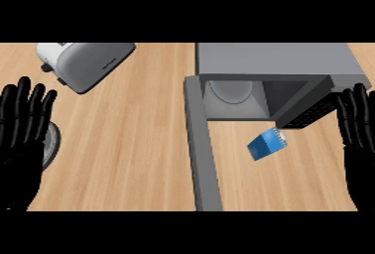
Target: Pick up the milk, place it into the microwave and close the microwave
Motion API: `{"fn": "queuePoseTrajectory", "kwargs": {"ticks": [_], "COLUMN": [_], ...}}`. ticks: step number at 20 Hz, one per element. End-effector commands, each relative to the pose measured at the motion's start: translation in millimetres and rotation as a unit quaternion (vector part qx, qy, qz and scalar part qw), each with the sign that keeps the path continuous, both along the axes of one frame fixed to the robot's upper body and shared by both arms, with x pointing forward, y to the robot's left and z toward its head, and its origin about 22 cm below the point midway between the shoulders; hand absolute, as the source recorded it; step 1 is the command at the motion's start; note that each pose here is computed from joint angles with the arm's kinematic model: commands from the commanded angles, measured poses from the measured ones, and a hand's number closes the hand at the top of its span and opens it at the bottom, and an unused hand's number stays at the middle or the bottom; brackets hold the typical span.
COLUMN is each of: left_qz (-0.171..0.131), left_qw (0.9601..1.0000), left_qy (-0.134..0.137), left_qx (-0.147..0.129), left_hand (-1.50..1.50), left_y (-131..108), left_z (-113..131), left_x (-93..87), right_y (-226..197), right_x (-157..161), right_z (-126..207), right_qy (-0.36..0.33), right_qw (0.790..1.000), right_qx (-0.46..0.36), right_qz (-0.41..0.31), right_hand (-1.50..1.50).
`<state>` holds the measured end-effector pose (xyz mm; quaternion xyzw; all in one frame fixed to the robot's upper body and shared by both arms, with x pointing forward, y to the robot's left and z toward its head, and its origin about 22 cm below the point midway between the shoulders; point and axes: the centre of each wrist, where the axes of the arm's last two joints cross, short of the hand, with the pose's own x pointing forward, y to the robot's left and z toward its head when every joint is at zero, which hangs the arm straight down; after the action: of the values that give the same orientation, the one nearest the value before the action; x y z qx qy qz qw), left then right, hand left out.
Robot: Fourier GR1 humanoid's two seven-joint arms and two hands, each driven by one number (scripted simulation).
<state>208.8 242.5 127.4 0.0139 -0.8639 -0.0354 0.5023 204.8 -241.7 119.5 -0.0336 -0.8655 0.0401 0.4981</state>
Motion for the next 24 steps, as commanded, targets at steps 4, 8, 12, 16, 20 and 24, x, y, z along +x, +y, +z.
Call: {"fn": "queuePoseTrajectory", "kwargs": {"ticks": [4,8,12,16,20,24], "left_qz": [-0.003,-0.008,-0.004,-0.01,-0.007,-0.015], "left_qw": [0.9998,0.9956,0.995,0.9954,0.995,0.9947], "left_qy": [-0.006,0.072,0.076,0.074,0.073,0.078], "left_qx": [0.019,-0.06,-0.064,-0.06,-0.068,-0.066], "left_hand": [-1.5,-1.5,-1.5,-1.5,-1.5,-1.5], "left_y": [-8,-17,-39,-65,-91,-87], "left_z": [6,-16,-19,-42,-49,-82], "left_x": [-0.4,-0.7,-17.1,-24.3,-40.3,-58.7], "right_y": [21,37,44,41,28,44], "right_x": [-3,-17,-32,-74,-73,-85], "right_z": [-2,-18,-22,-41,-63,-85], "right_qy": [-0.007,0.069,0.081,0.077,0.109,0.103], "right_qw": [0.998,0.996,0.995,0.995,0.991,0.992], "right_qx": [-0.018,0.036,0.031,0.038,0.031,0.022], "right_qz": [-0.055,-0.051,-0.054,-0.055,-0.071,-0.075], "right_hand": [-1.5,-1.5,-1.5,-1.5,-1.5,-1.5]}}
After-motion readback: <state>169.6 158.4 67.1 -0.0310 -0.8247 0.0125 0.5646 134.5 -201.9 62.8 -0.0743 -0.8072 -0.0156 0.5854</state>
